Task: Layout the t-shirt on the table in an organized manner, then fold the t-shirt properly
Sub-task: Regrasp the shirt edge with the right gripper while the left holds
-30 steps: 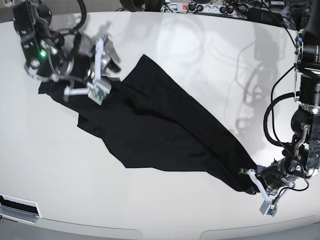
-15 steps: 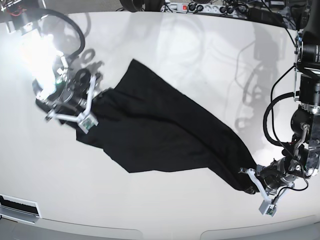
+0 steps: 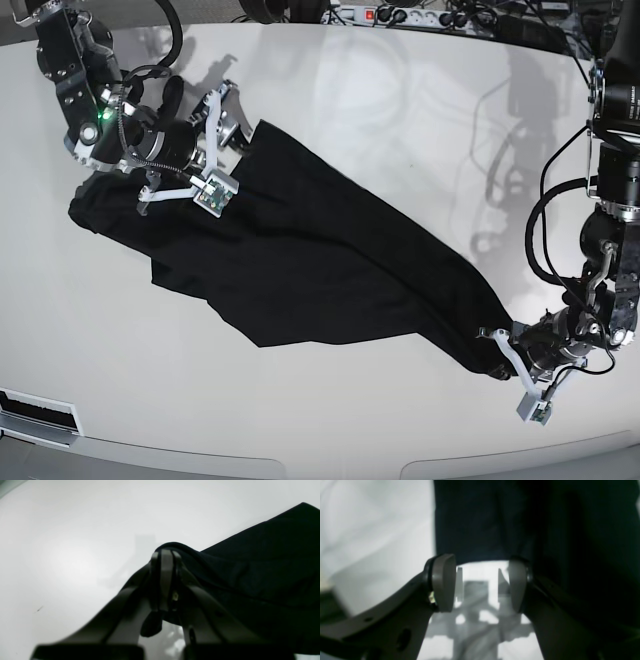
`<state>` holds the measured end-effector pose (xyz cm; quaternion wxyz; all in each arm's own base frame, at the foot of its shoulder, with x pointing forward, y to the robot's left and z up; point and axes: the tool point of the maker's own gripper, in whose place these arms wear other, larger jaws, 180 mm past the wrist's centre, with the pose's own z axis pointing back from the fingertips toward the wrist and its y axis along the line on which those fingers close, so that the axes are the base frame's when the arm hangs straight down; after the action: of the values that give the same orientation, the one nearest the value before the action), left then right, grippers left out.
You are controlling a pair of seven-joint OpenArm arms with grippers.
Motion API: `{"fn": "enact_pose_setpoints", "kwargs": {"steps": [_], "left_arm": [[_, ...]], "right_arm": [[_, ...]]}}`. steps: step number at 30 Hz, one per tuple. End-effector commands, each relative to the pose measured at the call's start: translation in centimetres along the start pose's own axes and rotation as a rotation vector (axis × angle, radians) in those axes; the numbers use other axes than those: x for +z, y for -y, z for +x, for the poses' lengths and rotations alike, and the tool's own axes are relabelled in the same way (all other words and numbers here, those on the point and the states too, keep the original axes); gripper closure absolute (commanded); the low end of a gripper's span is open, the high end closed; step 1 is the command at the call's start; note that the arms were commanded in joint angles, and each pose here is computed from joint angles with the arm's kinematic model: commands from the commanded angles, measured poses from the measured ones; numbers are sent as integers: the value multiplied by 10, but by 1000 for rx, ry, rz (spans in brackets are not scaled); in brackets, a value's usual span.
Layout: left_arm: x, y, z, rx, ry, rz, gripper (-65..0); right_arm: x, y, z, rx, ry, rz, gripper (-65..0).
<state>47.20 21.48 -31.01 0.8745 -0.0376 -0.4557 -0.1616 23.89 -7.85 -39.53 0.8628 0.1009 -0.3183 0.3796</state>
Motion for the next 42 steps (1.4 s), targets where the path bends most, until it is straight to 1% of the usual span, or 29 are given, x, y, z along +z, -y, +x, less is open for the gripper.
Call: {"fn": "enact_pose_setpoints", "kwargs": {"steps": [1,4,7,10,13,18,22,29,30,31,33,36,37,40,42], "left_arm": [[7,-9,29,-6,78,14,0],[7,-9,29,-7,77,15,0],[7,-9,29,-6,78,14,0],[7,-9,30,-4,79,13,0],[7,-9,30,-4,79,13,0],[7,-9,27,-3,74,12,0],[6,-8,27,-3,74,11,0],[7,-8,27,-3,73,12,0],[7,-8,27,-3,73,12,0],[6,-8,27,-3,74,11,0],[6,-8,27,-3,74,11,0],[7,-8,28,-3,80,11,0],[7,-9,28,-4,79,12,0],[7,-11,27,-9,73,18,0],[9,-14,26,-11,71,24,0]], "right_arm": [[3,10,7,1,32,-41,-343],[-2,17,-5,-23,-4,-71,-343],[-11,21,-9,-57,-18,-78,-342],[-22,29,-14,-79,-46,-109,-338],[-31,36,-15,-98,-53,-120,-270],[-34,41,-9,-92,-43,-125,-244],[-34,44,-14,-73,-63,-146,-174],[-43,42,-31,-89,-84,-129,-180],[-44,44,-34,-97,-85,-134,-172],[-45,46,-35,-105,-86,-147,-130],[-43,54,-35,-92,-97,-188,0],[-33,72,-25,-72,-103,-275,0],[-28,74,-20,-58,-101,-288,0],[-8,74,1,-11,-66,-298,0],[6,65,14,57,-25,-280,0]]}}
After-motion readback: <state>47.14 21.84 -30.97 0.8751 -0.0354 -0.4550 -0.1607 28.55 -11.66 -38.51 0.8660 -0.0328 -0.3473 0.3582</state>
